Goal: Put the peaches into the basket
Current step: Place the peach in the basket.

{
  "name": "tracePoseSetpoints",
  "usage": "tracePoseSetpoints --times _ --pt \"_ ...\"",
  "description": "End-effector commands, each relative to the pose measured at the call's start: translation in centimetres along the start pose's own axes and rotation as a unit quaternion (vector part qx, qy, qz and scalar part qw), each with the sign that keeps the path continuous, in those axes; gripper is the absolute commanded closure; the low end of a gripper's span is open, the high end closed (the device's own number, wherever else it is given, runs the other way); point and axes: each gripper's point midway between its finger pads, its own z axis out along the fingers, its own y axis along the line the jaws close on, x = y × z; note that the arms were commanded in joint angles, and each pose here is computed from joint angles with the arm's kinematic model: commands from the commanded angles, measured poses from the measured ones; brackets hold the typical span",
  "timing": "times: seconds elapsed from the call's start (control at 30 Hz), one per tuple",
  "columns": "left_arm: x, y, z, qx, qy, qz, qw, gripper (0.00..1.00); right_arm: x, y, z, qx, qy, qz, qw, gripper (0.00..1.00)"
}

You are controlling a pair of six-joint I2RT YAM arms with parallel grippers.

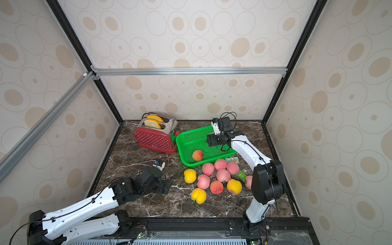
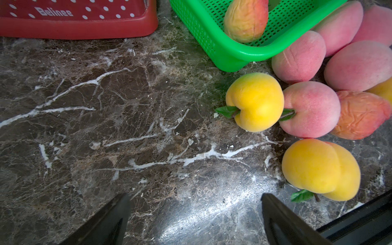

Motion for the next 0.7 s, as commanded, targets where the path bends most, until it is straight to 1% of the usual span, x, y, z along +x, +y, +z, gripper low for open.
tracePoseSetpoints --times 0.0,0.33,0.53,0.67 --pt "0.1 0.1 -0.2 -0.004 -0.001 0.011 1.0 0.01 -0.5 -0.6 1.0 0.0 0.0 0.006 1.0 0.17" --pt "0.2 0.2 0.0 -0.005 -0.004 0.009 1.0 0.01 1.4 -1.2 6.4 -0.008 0.059 0.01 0.998 0.18" --pt "0.5 0.3 0.2 -0.006 0.001 0.007 1.0 0.01 3.0 -1.2 8.5 -0.015 0.085 0.018 0.996 0.18" --pt "0.6 0.2 0.3 -0.004 0.003 0.007 1.0 0.01 4.0 -1.1 9.1 -0.021 0.091 0.023 0.995 0.19"
